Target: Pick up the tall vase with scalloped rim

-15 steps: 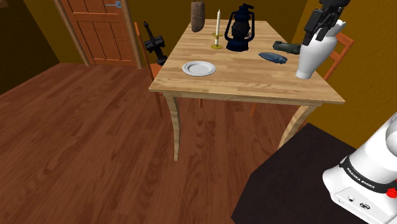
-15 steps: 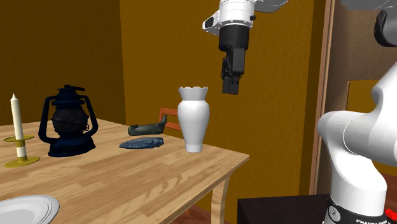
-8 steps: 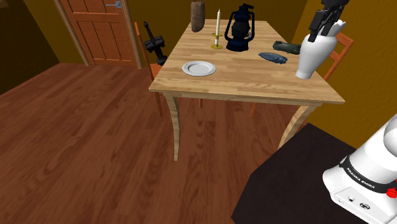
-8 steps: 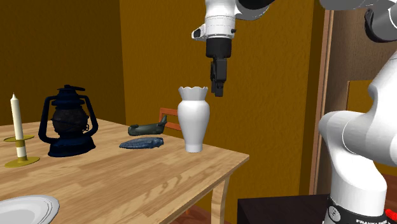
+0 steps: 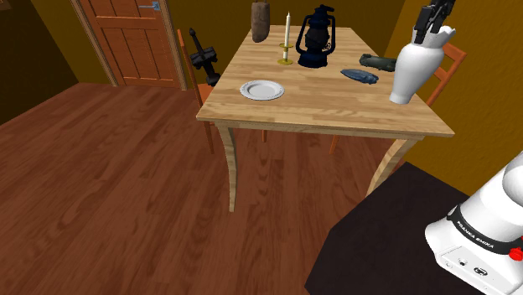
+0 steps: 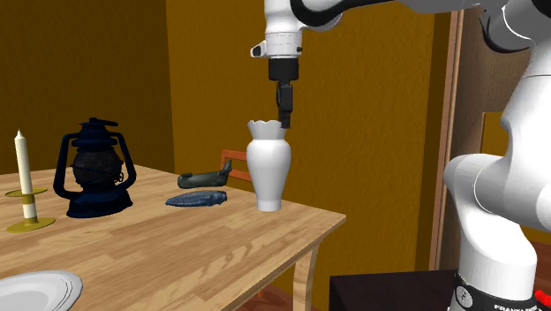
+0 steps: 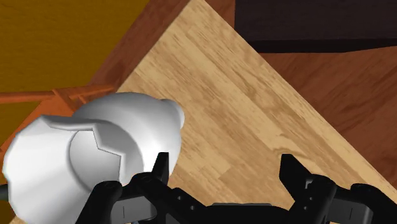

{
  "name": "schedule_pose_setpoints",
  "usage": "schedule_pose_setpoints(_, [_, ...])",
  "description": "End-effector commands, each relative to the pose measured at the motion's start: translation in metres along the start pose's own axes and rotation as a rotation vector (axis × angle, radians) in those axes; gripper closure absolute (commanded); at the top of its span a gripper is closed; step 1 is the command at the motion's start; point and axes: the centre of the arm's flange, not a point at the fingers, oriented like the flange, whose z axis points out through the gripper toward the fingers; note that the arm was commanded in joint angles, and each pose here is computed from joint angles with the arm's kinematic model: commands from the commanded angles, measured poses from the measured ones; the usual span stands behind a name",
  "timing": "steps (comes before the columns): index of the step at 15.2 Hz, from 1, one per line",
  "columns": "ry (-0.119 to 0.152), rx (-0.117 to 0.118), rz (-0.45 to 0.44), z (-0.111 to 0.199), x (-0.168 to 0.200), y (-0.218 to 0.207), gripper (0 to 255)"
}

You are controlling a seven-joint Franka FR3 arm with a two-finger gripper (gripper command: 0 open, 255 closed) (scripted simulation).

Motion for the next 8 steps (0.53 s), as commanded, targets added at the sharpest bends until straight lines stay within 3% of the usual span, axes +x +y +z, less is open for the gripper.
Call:
schedule_pose_setpoints(1, [-0.013, -0.029, -0.006, 0.003, 0.008, 0.022, 0])
schedule_pose_setpoints(6, [-0.042, -0.097, -0.019, 0.003, 0.03, 0.075, 0])
schedule_pose_setpoints(8, [-0.043, -0.098, -0.02, 0.008, 0.031, 0.075, 0])
